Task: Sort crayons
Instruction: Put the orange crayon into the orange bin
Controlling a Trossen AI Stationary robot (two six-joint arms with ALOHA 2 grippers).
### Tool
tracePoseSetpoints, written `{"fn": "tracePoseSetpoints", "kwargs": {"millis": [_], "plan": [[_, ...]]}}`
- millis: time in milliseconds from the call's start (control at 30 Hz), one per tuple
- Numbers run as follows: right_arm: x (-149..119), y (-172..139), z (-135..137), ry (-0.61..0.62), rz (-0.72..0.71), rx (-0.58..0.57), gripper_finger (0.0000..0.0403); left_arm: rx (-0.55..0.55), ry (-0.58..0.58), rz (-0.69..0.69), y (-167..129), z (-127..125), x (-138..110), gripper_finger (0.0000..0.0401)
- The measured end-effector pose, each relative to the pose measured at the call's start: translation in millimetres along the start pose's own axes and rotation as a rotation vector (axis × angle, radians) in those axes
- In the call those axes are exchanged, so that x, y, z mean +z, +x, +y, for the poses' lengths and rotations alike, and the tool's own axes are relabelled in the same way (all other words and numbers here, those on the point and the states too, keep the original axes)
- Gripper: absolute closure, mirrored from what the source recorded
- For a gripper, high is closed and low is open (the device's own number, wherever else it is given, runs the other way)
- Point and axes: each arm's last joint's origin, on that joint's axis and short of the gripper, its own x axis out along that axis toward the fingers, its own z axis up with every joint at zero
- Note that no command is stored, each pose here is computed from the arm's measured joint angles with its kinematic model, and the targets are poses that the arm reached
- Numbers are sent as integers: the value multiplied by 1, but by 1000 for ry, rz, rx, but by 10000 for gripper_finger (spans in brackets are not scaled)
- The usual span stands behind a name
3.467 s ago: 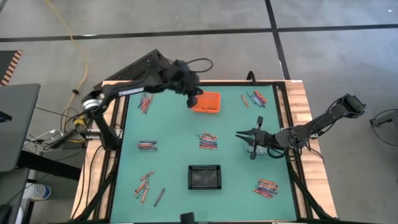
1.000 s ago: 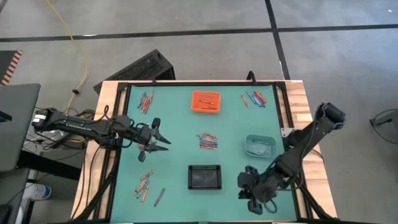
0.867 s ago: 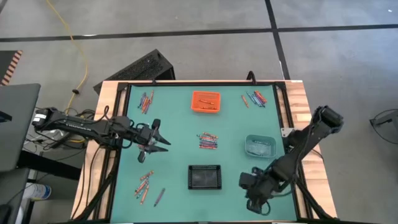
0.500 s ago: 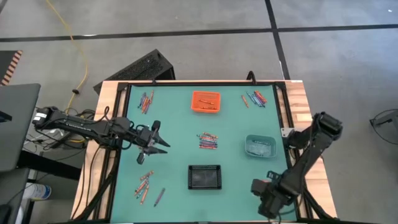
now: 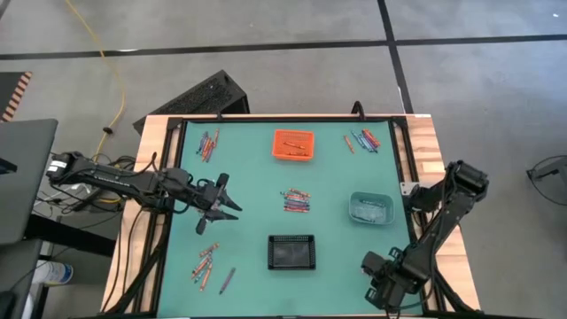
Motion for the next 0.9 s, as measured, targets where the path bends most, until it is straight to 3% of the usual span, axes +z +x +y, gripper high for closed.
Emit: {"fn": "tracePoseSetpoints", "kwargs": {"millis": [433, 733, 900], "plan": [[-4, 6, -4, 5, -4, -20, 284, 2, 3, 16, 0, 0, -2, 290], [-2, 40, -1, -88, 20, -124, 284, 4, -3, 38, 0, 0, -4, 290], [-1, 44, -1, -110, 25, -133, 284, 32, 8, 35, 0, 1, -4, 290]]}}
